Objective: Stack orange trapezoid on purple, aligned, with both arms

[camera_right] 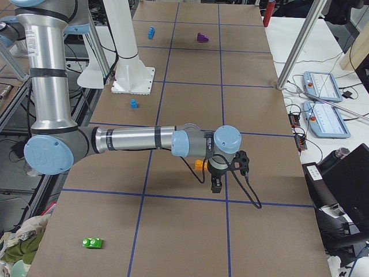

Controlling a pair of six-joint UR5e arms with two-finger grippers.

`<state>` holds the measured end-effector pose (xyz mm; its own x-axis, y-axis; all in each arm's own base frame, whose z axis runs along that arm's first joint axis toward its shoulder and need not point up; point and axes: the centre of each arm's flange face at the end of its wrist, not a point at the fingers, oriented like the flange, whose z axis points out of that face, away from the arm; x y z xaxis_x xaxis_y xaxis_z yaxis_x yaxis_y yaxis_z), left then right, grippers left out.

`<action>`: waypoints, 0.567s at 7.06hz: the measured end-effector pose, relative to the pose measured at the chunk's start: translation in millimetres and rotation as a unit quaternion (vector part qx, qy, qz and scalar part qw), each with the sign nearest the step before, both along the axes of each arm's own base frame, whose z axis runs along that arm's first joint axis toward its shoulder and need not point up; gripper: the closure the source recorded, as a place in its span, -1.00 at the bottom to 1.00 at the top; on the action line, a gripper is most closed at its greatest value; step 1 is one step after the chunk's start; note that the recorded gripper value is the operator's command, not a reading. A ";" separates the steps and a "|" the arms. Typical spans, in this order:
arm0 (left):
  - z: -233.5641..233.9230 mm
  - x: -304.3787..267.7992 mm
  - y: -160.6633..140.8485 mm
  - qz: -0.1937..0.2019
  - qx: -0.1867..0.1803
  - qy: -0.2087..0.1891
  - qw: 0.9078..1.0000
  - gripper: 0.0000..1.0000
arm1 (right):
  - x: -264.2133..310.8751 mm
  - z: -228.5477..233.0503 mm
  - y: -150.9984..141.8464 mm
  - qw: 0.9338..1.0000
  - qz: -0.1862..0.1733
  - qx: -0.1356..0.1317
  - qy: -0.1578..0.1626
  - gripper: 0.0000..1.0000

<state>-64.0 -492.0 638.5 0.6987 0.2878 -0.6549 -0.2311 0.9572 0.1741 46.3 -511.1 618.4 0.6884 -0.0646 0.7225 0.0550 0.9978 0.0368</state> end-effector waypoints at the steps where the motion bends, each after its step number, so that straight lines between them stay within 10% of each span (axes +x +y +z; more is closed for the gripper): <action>1: -0.8 0.0 -0.1 0.000 0.001 0.000 1.000 -1.00 | 0.0 -0.4 -0.3 1.000 0.000 0.001 0.000 -1.00; 4: -29.1 1.8 -10.0 0.001 0.036 0.001 0.999 -1.00 | 0.0 -12.9 -1.8 1.000 0.001 0.012 0.000 -1.00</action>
